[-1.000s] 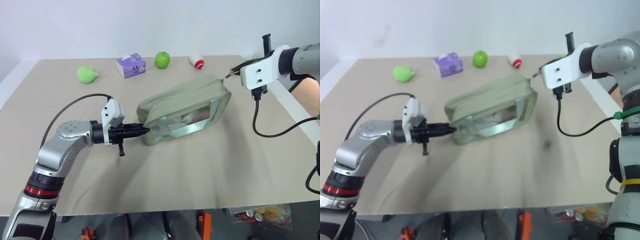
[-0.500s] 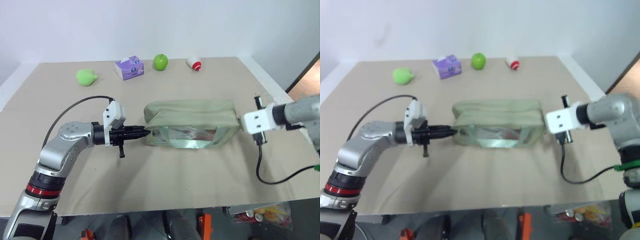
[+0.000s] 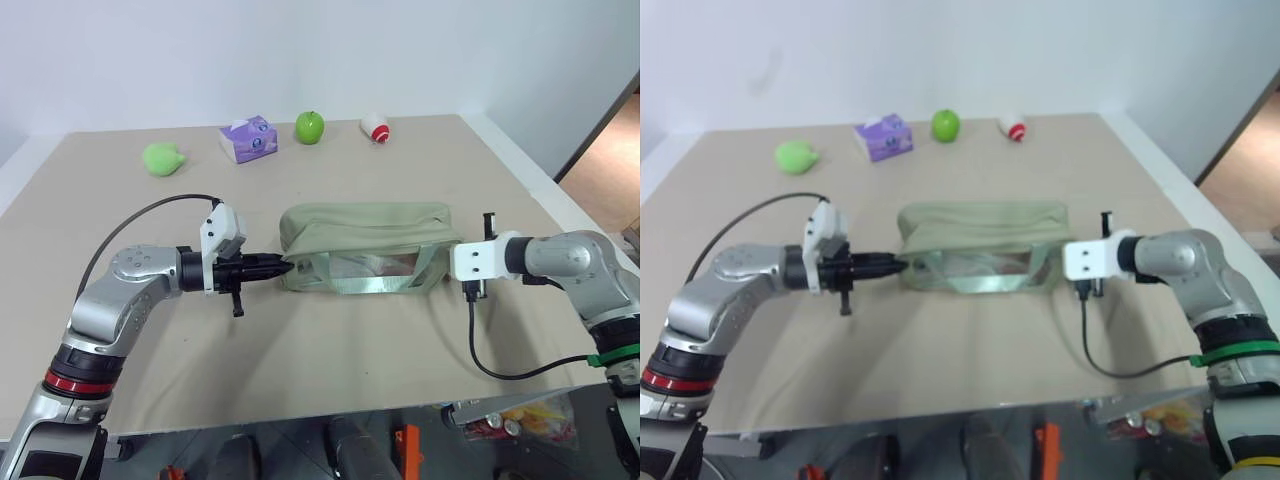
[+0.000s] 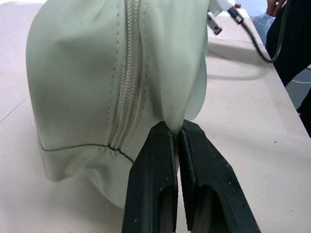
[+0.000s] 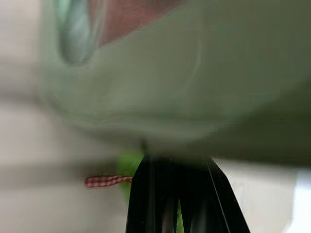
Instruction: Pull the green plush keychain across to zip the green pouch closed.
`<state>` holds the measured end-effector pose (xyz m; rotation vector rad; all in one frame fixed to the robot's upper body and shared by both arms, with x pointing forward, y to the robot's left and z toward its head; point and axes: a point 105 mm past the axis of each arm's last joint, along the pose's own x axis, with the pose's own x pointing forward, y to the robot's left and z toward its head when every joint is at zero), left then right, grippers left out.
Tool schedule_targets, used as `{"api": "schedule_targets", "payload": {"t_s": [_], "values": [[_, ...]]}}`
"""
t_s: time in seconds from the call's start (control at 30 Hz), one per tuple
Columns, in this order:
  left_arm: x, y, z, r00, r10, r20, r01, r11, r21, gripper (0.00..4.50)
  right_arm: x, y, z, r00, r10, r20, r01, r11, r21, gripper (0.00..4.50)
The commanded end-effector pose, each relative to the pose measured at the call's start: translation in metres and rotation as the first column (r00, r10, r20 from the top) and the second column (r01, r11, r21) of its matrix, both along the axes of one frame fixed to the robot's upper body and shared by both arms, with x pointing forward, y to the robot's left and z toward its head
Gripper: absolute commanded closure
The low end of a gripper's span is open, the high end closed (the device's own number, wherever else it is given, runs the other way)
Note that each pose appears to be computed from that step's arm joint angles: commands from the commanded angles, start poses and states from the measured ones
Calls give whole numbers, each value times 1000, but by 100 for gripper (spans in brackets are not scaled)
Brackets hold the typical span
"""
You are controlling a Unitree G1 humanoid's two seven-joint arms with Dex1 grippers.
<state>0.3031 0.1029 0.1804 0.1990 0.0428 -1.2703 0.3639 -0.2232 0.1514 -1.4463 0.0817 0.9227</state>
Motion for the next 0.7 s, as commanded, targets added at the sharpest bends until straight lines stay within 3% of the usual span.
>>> {"api": "schedule_targets", "payload": {"t_s": [0.03,0.2,0.4,0.57,0.67,0.7], "values": [[0,7,17,999,36,-1,-36,994,-103,450,-4,5,-19,999,45,-12,-46,997,-58,443],[4,12,39,997,64,-35,-70,967,-244,450,-15,8,-39,992,118,-48,-123,985,-120,443],[10,19,48,993,98,-71,-115,947,-300,450,-20,8,-47,985,154,-77,-164,976,-144,443],[12,19,43,989,118,-83,-137,949,-283,450,-1,4,-19,999,29,-37,-28,999,21,443],[11,18,30,987,129,-93,-148,962,-230,450,8,-5,9,992,-89,-93,109,965,238,443],[10,19,27,987,132,-94,-150,965,-215,450,8,-8,16,987,-109,-121,139,948,286,401]]}}
